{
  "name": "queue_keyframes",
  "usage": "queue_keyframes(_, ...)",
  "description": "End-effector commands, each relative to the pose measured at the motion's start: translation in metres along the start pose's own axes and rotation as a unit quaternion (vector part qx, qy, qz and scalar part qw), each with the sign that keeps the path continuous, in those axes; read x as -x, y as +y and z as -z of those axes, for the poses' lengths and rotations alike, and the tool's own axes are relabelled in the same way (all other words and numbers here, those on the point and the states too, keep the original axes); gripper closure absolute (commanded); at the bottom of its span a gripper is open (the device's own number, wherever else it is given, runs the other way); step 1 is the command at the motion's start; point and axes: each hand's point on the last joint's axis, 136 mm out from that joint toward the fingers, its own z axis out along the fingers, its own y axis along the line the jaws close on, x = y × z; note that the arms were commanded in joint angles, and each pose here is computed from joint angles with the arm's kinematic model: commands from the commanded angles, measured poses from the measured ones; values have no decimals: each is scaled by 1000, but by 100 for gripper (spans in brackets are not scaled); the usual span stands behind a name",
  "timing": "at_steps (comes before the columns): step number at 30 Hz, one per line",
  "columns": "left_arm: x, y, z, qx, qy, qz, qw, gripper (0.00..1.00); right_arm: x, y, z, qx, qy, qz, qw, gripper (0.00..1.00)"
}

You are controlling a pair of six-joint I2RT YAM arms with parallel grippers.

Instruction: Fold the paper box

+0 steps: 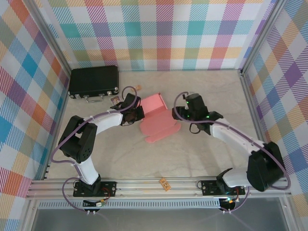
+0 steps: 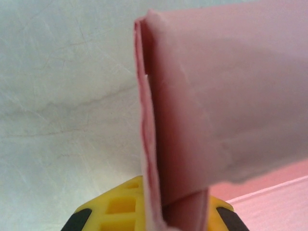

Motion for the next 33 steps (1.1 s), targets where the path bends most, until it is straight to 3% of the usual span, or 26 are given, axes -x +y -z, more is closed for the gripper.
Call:
queue_keyframes(1,6,-21,12,-31,2,91,995,100,-17,-1,20,35,36,-67,996,25)
queue_keyframes(7,-2,-16,21,-23,7,234,972,100,-14,5,52,59,42,-99,993,26)
queue_keyframes(12,-18,-9,36,16,34,320,947,100,-11,17,56,86,56,-147,984,24)
queue_keyframes(23,-40,-9,67,50,61,397,915,100,-5,48,41,114,144,-256,949,36)
queue_keyframes(33,-61,-21,55,37,108,429,896,100,-10,59,27,116,168,-248,947,44)
